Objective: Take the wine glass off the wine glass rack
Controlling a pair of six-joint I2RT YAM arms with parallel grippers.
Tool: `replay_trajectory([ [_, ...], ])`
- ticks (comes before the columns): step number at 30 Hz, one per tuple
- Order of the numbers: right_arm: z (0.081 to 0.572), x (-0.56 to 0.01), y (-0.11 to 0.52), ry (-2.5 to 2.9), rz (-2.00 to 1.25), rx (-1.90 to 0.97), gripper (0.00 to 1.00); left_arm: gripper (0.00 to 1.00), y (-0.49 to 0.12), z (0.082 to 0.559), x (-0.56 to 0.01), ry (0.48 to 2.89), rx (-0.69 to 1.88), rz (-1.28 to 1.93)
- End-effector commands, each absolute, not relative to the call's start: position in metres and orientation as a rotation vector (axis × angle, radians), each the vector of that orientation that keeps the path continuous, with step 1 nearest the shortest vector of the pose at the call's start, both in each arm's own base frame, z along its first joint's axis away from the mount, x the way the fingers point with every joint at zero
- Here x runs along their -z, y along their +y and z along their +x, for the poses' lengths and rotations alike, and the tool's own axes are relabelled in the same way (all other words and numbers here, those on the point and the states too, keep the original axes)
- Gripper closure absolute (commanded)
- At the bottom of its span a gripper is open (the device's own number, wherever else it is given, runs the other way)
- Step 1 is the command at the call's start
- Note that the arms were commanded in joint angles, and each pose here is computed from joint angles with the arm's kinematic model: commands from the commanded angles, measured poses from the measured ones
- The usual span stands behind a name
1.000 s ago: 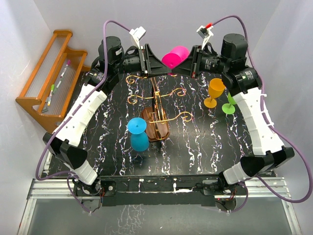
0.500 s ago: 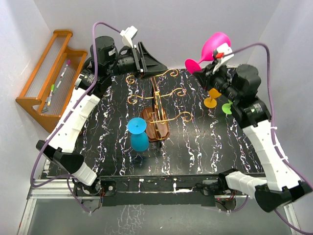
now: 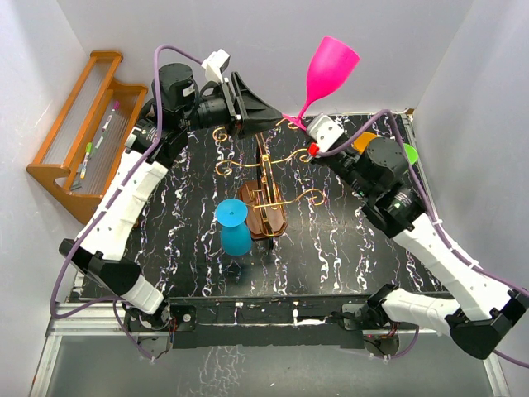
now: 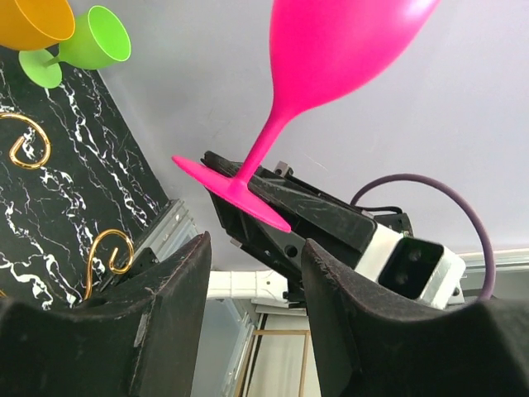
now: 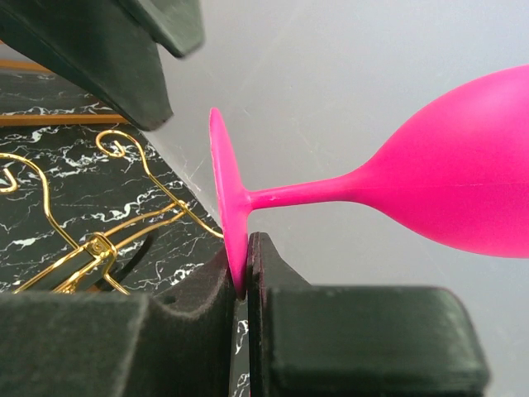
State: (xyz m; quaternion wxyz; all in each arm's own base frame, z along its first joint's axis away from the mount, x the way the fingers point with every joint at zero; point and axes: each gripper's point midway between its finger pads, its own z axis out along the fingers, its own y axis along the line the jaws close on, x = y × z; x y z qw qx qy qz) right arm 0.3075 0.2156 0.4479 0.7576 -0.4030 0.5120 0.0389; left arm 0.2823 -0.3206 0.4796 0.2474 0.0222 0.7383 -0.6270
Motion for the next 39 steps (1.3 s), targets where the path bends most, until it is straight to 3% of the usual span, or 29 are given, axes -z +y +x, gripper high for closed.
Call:
replay_trajectory([
  [1, 0.303, -0.482, 0.219, 0.993, -0.837, -0.006, 0.92, 0.55, -0.315, 0.272, -0.494, 1.976, 1.706, 0.078],
  [18, 0.286, -0.478, 0.257, 0.928, -0.902, 0.032, 0.92, 0.57, -0.319, 0.272, -0.485, 2.008, 1.716, 0.098],
  [22, 0.285, -0.474, 0.260, 0.933, -0.912, 0.046, 0.92, 0.68, -0.320, 0.273, -0.485, 2.005, 1.715, 0.101],
  [26, 0.285, -0.469, 0.255, 0.955, -0.892, 0.049, 0.82, 1.00, -0.318, 0.274, -0.485, 1.999, 1.692, 0.096],
  [32, 0.284, -0.451, 0.232, 1.057, -0.817, 0.057, 0.53, 1.00, -0.299, 0.283, -0.494, 1.929, 1.527, 0.025],
  [39, 0.275, -0.422, 0.203, 1.221, -0.699, -0.003, 0.48, 1.00, -0.230, 0.290, -0.524, 1.674, 1.255, -0.274],
])
